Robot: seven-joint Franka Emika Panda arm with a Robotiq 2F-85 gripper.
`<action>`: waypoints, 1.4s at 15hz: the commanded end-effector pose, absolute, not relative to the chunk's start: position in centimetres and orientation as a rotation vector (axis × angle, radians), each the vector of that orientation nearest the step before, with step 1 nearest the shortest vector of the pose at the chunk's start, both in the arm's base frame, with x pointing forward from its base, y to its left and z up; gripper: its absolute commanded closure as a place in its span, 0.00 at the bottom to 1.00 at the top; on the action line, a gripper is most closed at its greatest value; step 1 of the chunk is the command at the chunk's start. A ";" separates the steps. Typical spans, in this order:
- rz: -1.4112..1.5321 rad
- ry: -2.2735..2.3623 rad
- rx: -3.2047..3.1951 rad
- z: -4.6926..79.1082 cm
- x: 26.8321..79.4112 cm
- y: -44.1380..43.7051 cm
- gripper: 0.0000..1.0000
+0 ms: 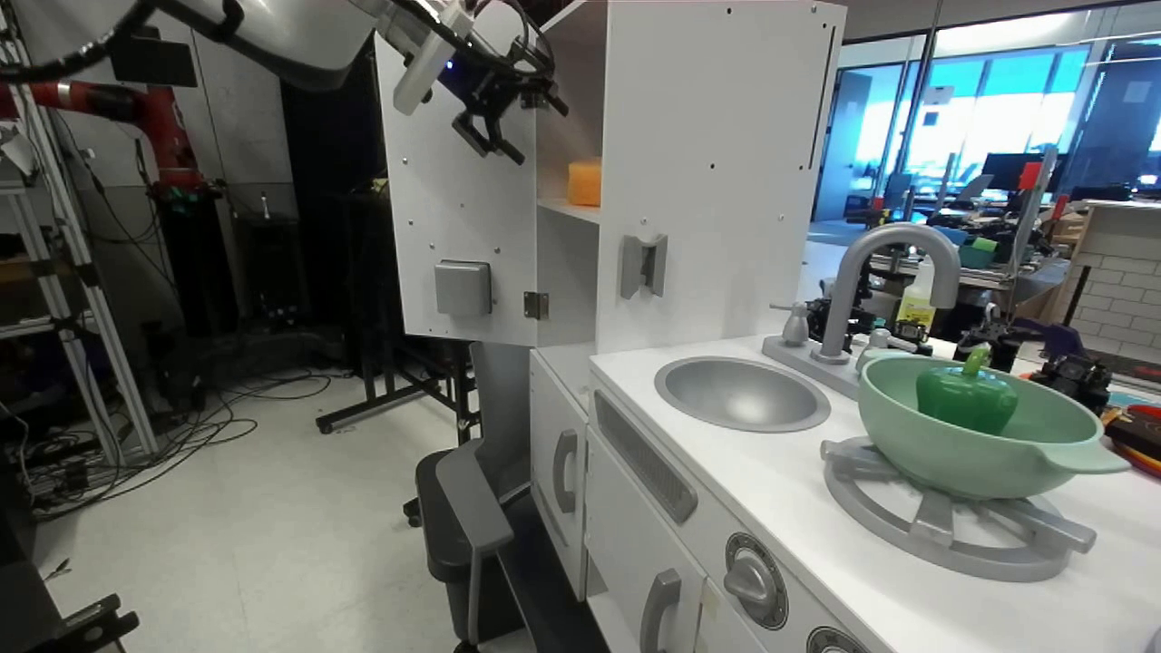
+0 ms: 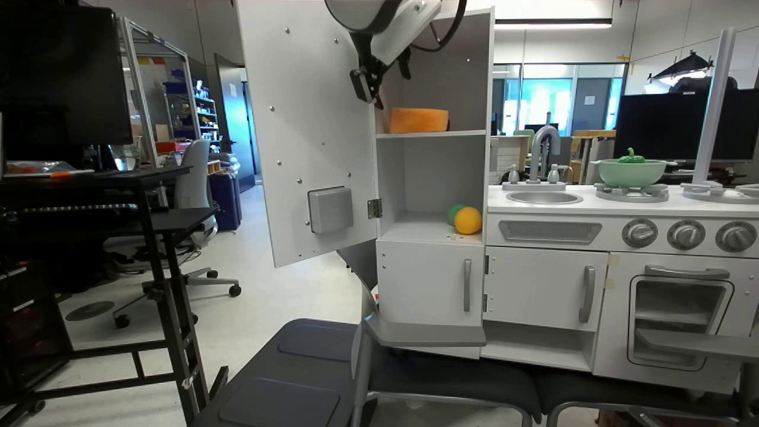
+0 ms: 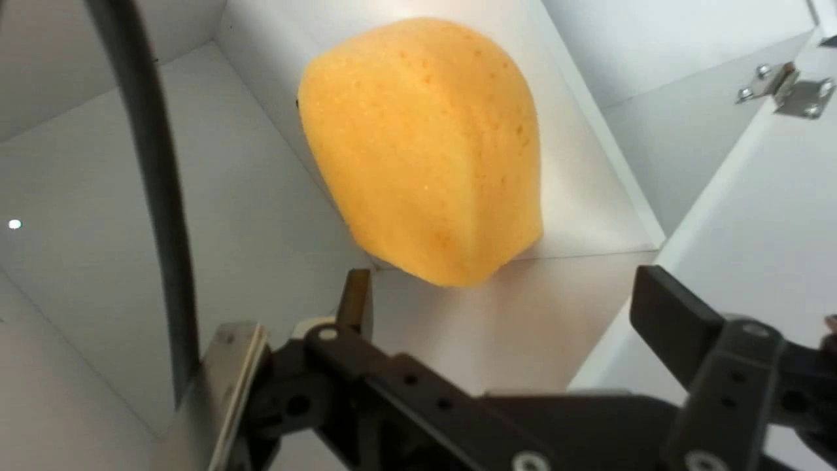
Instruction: Open the top part of the fridge and put the black bottle and the sponge inside
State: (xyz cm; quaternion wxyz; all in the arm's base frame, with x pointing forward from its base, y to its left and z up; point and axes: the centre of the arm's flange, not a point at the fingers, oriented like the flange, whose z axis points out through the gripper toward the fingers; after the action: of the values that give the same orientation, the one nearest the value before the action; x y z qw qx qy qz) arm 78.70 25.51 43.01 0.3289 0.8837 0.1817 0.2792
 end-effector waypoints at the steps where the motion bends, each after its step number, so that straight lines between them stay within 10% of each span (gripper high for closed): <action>1: 0.540 0.583 2.402 47.6 72.3 22.8 0.00; 21: 0.053 0.666 2.635 51.5 51.0 21.5 0.00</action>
State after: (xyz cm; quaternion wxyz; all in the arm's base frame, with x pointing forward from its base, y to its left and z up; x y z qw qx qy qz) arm 57.90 24.17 52.34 0.2279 0.9379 0.2616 0.0050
